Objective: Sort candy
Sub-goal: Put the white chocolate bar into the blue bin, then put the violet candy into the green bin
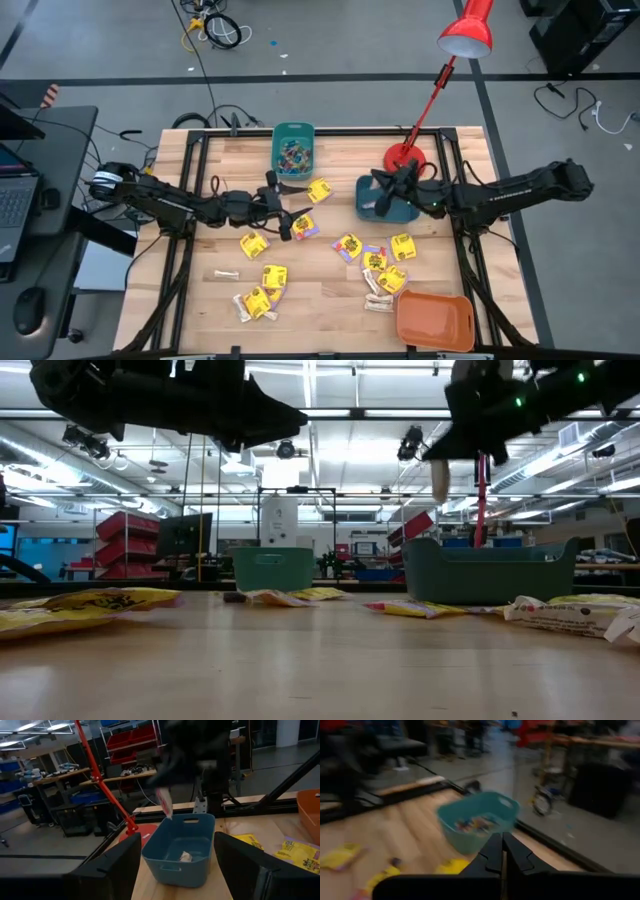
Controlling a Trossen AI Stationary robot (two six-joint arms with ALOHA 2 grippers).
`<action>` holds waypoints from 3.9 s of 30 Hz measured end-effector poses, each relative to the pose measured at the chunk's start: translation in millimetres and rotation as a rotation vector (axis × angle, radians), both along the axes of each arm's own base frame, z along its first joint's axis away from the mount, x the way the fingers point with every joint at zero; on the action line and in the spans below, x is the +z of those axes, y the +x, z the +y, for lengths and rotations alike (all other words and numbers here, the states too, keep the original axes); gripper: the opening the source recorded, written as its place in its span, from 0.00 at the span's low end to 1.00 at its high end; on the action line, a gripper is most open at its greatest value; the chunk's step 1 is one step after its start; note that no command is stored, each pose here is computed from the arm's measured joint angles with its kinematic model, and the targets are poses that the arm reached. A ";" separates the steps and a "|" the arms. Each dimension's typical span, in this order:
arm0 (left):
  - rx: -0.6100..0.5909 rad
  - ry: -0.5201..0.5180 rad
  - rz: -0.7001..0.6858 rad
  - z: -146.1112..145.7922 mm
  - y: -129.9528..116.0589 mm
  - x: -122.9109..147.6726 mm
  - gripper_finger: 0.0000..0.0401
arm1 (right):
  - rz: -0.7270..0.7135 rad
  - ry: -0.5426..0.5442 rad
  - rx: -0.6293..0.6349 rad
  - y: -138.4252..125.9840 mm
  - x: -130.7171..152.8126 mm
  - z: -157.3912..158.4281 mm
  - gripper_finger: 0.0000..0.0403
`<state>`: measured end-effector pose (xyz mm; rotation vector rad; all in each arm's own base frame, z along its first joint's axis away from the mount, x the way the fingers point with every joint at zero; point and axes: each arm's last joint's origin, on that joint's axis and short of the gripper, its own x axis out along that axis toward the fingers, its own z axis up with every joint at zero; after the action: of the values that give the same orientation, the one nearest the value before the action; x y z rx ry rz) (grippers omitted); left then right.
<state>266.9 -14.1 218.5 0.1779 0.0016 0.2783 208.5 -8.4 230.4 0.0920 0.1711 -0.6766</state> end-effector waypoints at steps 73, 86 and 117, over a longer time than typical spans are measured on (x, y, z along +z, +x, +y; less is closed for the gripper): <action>-0.108 0.029 0.828 0.2 -36.0 -24.5 0.63 | 0.028 -0.069 0.098 10.7 29.6 22.3 0.23; -0.048 -0.044 0.717 11.1 -43.5 -49.5 0.63 | 0.064 -0.055 0.094 20.4 17.3 23.5 0.24; -0.019 -0.138 0.570 27.5 -60.4 -88.9 0.63 | 0.050 -0.072 0.092 21.0 20.0 22.7 0.24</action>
<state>206.5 13.4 129.6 0.1147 0.5823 0.2002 229.4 14.4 250.4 -0.0023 0.1972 -0.5927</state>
